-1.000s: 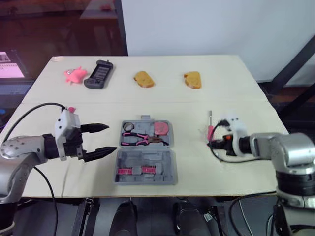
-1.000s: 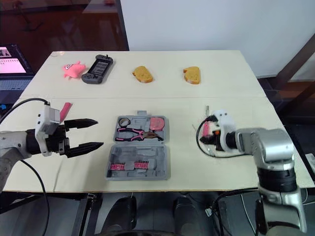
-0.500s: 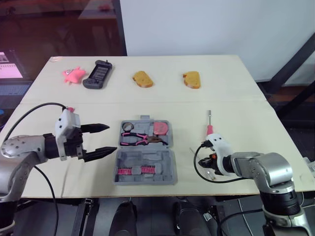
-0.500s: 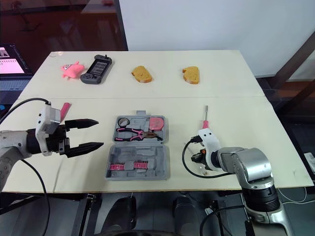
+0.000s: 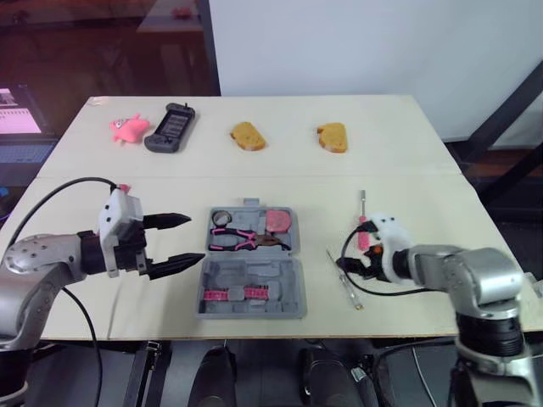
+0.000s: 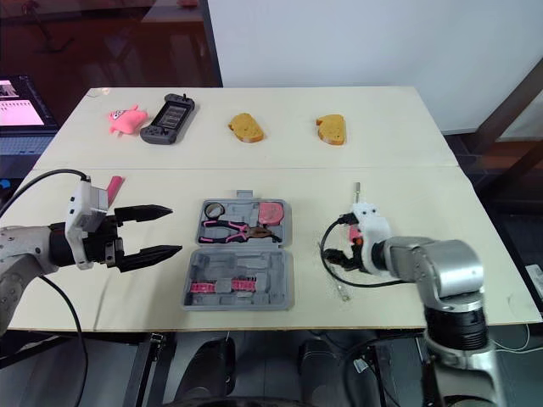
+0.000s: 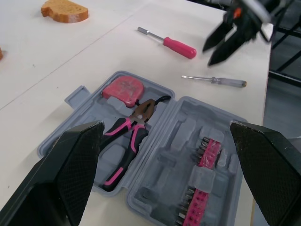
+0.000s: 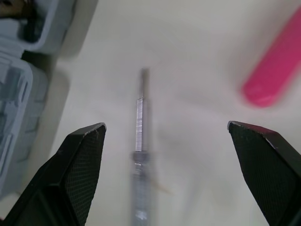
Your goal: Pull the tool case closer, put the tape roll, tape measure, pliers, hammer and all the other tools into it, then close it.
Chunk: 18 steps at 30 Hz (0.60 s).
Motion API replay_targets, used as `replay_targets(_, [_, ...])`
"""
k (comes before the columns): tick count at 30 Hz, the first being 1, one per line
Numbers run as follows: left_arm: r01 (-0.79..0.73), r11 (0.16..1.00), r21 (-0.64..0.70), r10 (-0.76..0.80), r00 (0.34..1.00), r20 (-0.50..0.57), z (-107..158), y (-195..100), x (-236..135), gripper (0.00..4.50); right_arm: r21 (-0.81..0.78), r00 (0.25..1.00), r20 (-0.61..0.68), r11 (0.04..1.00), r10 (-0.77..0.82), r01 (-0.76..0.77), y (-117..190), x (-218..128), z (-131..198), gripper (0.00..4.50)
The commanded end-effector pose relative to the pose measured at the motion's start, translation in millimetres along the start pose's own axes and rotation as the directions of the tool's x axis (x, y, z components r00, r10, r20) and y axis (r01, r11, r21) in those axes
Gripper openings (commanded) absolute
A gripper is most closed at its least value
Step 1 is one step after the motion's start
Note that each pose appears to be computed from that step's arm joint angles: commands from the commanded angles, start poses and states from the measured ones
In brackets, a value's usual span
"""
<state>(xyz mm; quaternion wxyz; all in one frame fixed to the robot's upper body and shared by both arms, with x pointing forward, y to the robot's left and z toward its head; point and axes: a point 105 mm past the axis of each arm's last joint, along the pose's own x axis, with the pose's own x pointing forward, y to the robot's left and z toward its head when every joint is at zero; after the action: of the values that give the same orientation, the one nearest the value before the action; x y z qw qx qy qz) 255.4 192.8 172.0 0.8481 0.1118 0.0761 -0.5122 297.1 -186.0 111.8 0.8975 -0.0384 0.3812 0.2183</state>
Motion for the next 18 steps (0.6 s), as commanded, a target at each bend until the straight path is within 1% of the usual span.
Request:
replay_targets(1, [0.002,0.999,0.048,-0.003,1.000,0.026,8.9,-4.2,-1.2,4.50,-0.198,0.983,0.111,0.972,0.149,-0.125,23.1,-18.0,42.0,4.48])
replay_targets(2, [-0.005,0.999,0.053,0.003,1.000,0.026,7.6,-5.5,-3.1,4.50,-0.362,0.970,0.100,0.916,0.222,-0.172,35.2,-25.9,53.4,4.48])
replay_targets(3, [-0.011,0.998,0.060,0.010,1.000,0.024,6.6,-7.0,-5.2,4.50,-0.504,0.957,0.054,0.835,0.287,-0.222,47.3,-32.2,55.9,4.48])
replay_targets(4, [-0.017,0.998,0.068,0.015,1.000,0.024,6.1,-9.0,-7.3,4.50,-0.623,0.941,-0.016,0.733,0.337,-0.273,57.9,-37.1,53.0,4.48])
replay_targets(5, [-0.021,0.997,0.074,0.019,1.000,0.025,5.8,-10.5,-8.4,4.50,-0.683,0.930,-0.071,0.662,0.361,-0.309,62.8,-39.5,48.8,4.48])
replay_targets(7, [-0.031,0.997,0.075,0.028,0.999,0.045,7.4,-15.4,-11.0,4.50,-0.816,0.916,-0.174,0.468,0.362,-0.340,68.2,-42.4,40.0,4.48])
replay_targets(8, [-0.035,0.997,0.075,0.031,0.998,0.051,7.7,-17.0,-11.4,4.50,-0.850,0.911,-0.213,0.393,0.353,-0.350,68.1,-42.5,36.5,4.48])
replay_targets(9, [-0.047,0.997,0.069,0.044,0.998,0.045,4.6,-20.6,-13.7,4.50,-0.915,0.911,-0.268,0.213,0.312,-0.342,67.4,-38.7,31.4,4.48])
replay_targets(11, [-0.060,0.996,0.060,0.058,0.998,0.032,-0.2,-26.3,-15.3,4.50,-0.934,0.904,-0.352,-0.036,0.242,-0.354,61.7,-27.6,20.8,4.48])
replay_targets(13, [-0.069,0.996,0.054,0.067,0.997,0.042,0.5,-29.8,-14.3,4.50,-0.905,0.905,-0.398,-0.227,0.154,-0.359,46.6,-12.5,13.2,4.48])
replay_targets(14, [-0.075,0.996,0.055,0.073,0.996,0.048,1.3,-30.7,-13.7,4.50,-0.877,0.900,-0.422,-0.300,0.108,-0.375,37.5,-6.0,9.2,4.48])
replay_targets(16, [-0.083,0.995,0.056,0.080,0.996,0.049,1.4,-32.2,-13.4,4.50,-0.826,0.896,-0.441,-0.415,0.054,-0.382,26.8,2.8,5.9,4.48])
replay_targets(18, [-0.092,0.994,0.053,0.089,0.995,0.047,0.2,-34.6,-13.9,4.50,-0.787,0.890,-0.454,-0.485,0.039,-0.381,25.0,13.4,4.7,4.48])
